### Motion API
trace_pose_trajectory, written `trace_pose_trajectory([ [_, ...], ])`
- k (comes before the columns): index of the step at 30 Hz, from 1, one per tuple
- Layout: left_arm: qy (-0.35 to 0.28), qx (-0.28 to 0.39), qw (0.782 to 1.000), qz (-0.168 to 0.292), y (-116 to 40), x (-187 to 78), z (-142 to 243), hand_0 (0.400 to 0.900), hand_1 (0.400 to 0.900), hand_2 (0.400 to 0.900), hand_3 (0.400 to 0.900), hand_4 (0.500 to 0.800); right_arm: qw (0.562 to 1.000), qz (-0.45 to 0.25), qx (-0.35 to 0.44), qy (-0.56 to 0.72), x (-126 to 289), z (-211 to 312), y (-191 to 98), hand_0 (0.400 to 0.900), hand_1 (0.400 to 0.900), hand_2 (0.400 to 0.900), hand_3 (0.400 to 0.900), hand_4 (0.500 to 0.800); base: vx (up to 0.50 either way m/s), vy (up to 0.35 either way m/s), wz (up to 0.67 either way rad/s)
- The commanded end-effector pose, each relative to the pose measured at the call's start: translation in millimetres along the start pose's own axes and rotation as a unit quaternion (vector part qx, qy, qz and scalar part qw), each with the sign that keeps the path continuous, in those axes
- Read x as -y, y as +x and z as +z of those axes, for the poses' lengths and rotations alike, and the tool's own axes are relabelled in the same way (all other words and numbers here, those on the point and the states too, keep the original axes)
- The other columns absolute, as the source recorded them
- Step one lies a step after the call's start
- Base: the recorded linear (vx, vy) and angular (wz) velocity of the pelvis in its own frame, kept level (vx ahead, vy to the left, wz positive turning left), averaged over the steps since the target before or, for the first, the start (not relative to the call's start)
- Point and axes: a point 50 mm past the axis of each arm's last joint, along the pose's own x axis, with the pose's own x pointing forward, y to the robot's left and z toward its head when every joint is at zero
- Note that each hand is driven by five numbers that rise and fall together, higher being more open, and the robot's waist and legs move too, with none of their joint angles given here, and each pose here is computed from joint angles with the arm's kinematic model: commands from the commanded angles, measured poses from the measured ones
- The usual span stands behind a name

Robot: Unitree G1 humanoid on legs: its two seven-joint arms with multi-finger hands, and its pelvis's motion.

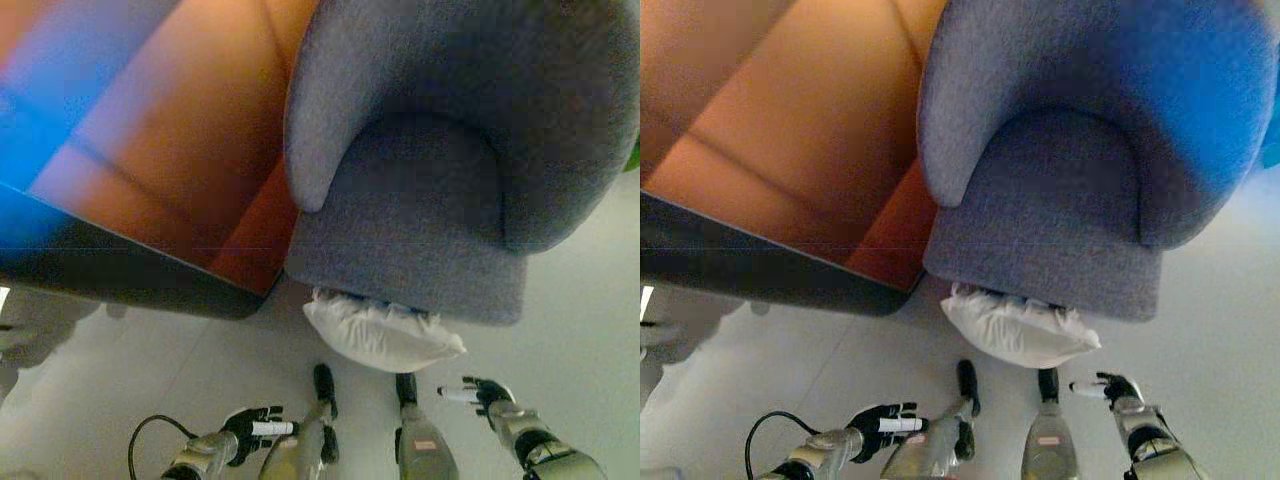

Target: Pick up the pillow and put it on the sofa.

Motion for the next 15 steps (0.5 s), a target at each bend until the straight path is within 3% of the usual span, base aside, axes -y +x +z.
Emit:
trace_pose_trajectory([
  [1, -0.01, 0.019, 1.0, 0.014, -7.7, -23.1, 10.1, 0.9, 0.9, 0.9, 0.9, 0.8, 0.998, -0.043, 0.039, 0.002, 27.9, 29.2, -0.3, 0.9, 0.9, 0.9, 0.9, 0.8, -0.087, -0.018, 0.18],
  [15, -0.009, 0.113, 0.993, -0.014, -15.5, -27.2, 53.5, 0.9, 0.9, 0.9, 0.9, 0.8, 0.984, -0.112, 0.135, 0.026, 101.9, 96.8, -18.4, 0.9, 0.9, 0.9, 0.9, 0.8, -0.059, -0.017, 0.13],
])
